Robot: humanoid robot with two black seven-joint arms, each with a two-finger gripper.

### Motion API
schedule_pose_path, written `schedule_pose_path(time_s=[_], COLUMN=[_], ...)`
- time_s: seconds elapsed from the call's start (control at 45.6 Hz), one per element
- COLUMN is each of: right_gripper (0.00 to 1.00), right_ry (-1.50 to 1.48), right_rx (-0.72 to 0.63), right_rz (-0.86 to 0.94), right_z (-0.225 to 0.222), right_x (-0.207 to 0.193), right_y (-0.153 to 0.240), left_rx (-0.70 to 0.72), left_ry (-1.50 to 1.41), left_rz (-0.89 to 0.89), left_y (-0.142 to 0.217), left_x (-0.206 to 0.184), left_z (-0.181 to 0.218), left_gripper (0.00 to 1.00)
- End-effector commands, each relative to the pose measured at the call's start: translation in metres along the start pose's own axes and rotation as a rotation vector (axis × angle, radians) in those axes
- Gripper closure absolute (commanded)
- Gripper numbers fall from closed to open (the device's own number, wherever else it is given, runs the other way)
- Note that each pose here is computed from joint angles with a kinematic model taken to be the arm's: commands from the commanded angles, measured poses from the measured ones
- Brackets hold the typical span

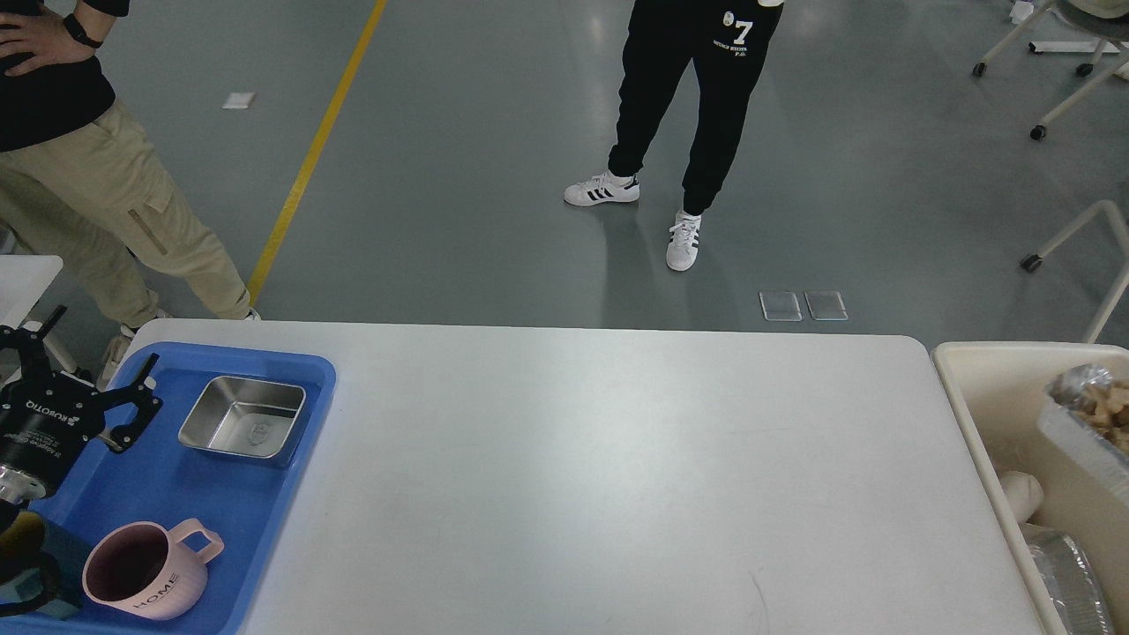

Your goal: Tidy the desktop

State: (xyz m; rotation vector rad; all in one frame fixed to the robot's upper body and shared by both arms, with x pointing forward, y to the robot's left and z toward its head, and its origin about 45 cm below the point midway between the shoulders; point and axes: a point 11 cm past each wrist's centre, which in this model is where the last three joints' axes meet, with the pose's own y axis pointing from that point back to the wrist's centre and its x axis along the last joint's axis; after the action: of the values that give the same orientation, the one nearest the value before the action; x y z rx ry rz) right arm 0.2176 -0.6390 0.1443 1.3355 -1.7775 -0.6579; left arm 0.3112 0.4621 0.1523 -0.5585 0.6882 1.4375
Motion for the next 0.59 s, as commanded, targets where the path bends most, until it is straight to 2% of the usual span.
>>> schedule_pose_path(time_s=[0.0, 0.088, 0.263, 0.395, 0.57], right_gripper=[0.37, 0.28, 0.24, 0.02, 0.0], right_ry=[-0.003, -0.003, -0.004, -0.015, -0.03], right_rx=[0.002, 0.005, 0.008, 0.02, 0.047], right_rz=[0.001, -0.001, -0.001, -0.003, -0.003], right_z=[0.0, 0.0, -0.001, -0.004, -0.014], right_x=[-0.001, -0.001, -0.002, -0.008, -0.012], right_y=[-0.001, -0.001, -0.002, -0.006, -0.012], left_rx=[0.001, 0.001, -0.009, -0.014, -0.016], left_ry=[-0.001, -0.001, 0.001, 0.001, -0.004], left_rz=[0.003, 0.002, -0.003, -0.001, -0.004], left_y=[0.001, 0.001, 0.004, 0.005, 0.004], left_x=[0.001, 0.001, 0.002, 0.003, 0.003], left_z=[0.0, 0.0, 0.002, 0.005, 0.006], left_gripper=[0.02, 0.02, 0.02, 0.02, 0.02])
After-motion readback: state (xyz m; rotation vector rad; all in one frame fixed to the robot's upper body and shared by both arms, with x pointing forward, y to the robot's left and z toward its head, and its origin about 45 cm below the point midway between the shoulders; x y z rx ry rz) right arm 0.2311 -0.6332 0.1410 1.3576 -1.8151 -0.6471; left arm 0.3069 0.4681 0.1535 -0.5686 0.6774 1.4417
